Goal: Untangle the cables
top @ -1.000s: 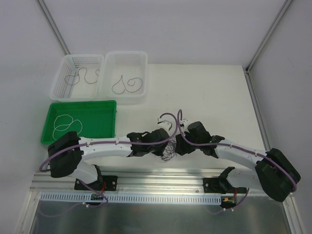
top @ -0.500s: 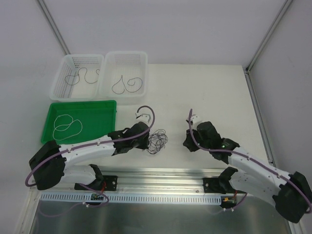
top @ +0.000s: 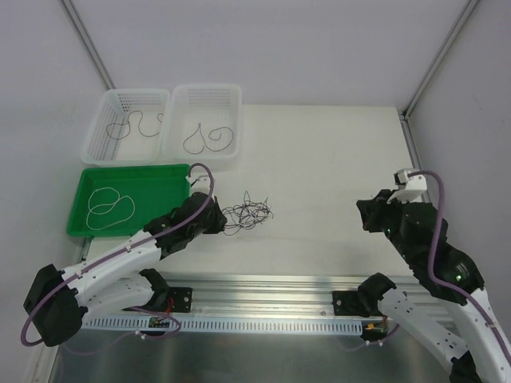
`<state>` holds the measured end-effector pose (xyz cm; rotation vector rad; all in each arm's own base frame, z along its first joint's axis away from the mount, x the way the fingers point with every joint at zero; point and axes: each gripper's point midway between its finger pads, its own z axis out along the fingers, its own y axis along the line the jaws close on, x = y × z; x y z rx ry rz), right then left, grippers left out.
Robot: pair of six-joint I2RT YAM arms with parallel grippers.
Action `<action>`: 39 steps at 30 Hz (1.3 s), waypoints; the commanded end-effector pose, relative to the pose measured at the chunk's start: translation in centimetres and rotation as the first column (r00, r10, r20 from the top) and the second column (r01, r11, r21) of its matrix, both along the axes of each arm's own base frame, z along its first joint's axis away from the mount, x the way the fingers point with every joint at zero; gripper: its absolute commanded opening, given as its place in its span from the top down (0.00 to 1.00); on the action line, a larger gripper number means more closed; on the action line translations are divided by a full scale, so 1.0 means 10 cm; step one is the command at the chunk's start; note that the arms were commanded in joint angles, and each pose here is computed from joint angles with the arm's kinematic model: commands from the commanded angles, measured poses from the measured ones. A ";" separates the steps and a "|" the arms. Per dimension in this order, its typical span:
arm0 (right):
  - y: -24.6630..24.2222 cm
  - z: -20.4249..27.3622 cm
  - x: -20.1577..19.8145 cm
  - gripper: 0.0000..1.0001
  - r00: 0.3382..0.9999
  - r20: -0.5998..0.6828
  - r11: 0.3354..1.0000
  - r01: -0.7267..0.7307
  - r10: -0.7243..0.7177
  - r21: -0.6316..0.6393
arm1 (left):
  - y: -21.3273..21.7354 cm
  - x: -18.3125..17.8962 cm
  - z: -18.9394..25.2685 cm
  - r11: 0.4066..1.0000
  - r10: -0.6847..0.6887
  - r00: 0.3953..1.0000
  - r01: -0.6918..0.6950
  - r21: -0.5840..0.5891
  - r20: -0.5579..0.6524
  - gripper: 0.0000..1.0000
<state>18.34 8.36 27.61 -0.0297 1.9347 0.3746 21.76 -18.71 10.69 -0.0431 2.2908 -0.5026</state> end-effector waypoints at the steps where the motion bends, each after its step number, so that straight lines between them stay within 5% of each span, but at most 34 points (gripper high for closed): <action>1: -0.49 0.40 -0.07 0.99 0.975 0.085 0.978 0.208 -0.206 -0.010 | 0.33 -0.05 -0.30 0.985 0.086 0.993 -0.073 0.155 -0.078 1.00; 6: -0.60 0.60 -0.08 0.99 0.965 0.112 0.970 0.241 -0.236 -0.036 | 0.24 -0.05 -0.32 0.989 0.077 0.990 -0.061 0.136 -0.118 1.00; 11: 0.02 -0.07 0.04 0.98 0.992 -0.121 0.998 0.009 -0.017 -0.067 | -0.14 -0.09 -0.08 0.997 -0.066 0.990 0.071 0.032 -0.121 1.00; 14: 0.35 -0.64 0.02 0.58 0.956 -0.278 0.993 -0.110 0.097 -0.030 | -0.39 -0.13 0.09 0.989 -0.147 0.984 0.146 -0.019 -0.098 1.00; 17: 0.65 -0.97 -0.04 0.40 0.913 -0.346 0.975 -0.221 0.214 0.018 | -0.68 -0.23 0.20 0.972 -0.231 0.969 0.226 -0.060 -0.089 1.00; 23: 1.16 -0.98 -0.07 0.38 0.891 -0.278 0.932 -0.360 0.358 0.045 | -1.06 -0.32 0.28 0.953 -0.295 0.951 0.288 -0.091 -0.089 1.00; 39: 1.93 -1.58 0.21 0.41 0.862 -0.301 0.910 -0.358 0.408 0.208 | -1.34 -0.41 0.31 0.933 -0.341 0.938 0.329 -0.149 -0.064 1.00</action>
